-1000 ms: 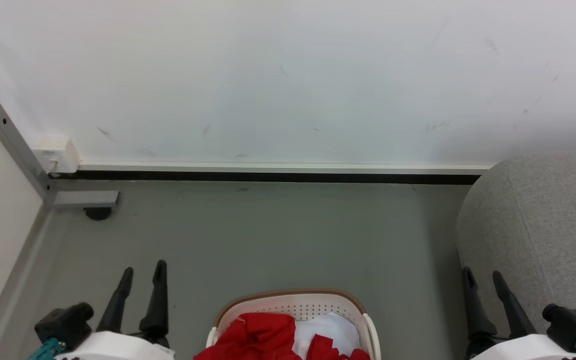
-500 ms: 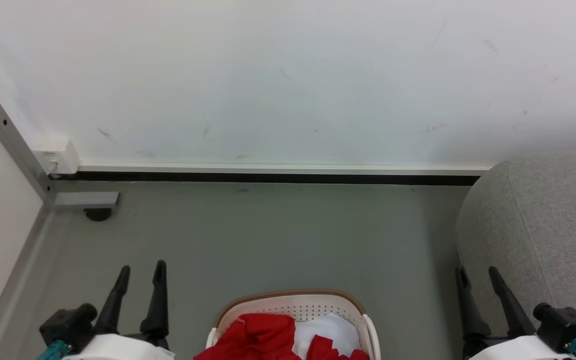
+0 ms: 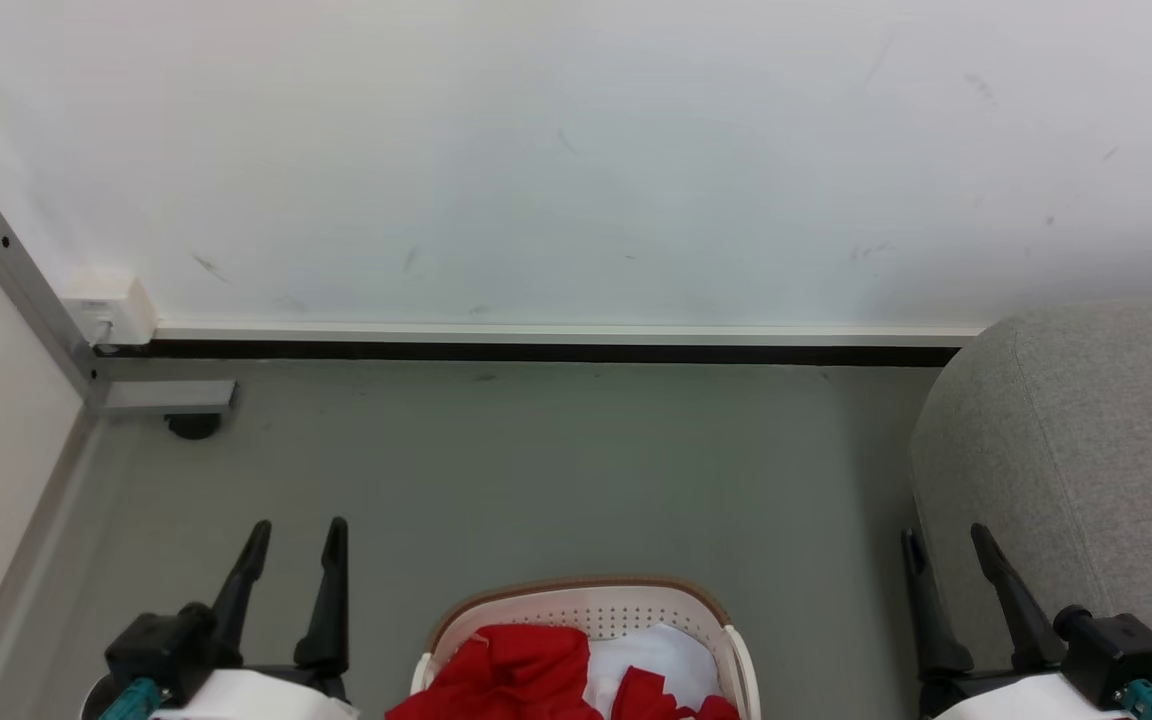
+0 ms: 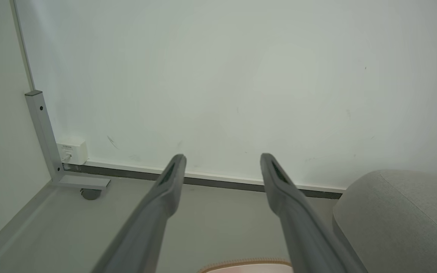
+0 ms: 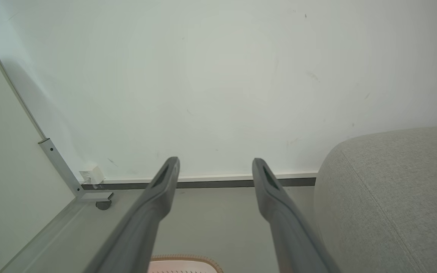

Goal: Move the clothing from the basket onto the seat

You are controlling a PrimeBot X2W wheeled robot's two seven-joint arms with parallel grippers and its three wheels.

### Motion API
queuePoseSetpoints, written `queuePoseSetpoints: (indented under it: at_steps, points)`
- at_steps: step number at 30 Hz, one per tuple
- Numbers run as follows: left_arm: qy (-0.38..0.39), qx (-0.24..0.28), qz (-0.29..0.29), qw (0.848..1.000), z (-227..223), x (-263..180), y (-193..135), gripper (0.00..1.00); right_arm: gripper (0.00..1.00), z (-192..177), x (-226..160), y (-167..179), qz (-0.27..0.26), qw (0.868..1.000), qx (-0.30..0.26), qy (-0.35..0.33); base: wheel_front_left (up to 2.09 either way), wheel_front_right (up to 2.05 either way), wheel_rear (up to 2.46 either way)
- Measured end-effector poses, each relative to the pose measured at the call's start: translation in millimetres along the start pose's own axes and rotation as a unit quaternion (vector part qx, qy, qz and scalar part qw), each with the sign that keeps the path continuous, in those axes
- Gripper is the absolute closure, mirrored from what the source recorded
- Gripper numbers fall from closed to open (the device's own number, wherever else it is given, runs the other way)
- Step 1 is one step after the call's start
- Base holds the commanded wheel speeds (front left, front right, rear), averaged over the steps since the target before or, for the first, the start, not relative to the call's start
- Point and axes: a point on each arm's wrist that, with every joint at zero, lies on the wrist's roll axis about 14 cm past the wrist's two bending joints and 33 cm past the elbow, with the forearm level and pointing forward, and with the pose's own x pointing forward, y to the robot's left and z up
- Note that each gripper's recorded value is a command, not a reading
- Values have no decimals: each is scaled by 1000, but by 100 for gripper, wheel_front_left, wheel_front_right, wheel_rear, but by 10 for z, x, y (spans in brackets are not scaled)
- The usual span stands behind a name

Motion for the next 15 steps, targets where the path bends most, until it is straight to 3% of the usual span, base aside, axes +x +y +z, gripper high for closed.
queuePoseSetpoints:
  at_steps: [15]
  points:
    - [-12, 51, -19, 998, 45, 9, -76, 0, 0, 60, 15, 63, 14, 999, -33, -15, 0, 0, 0]
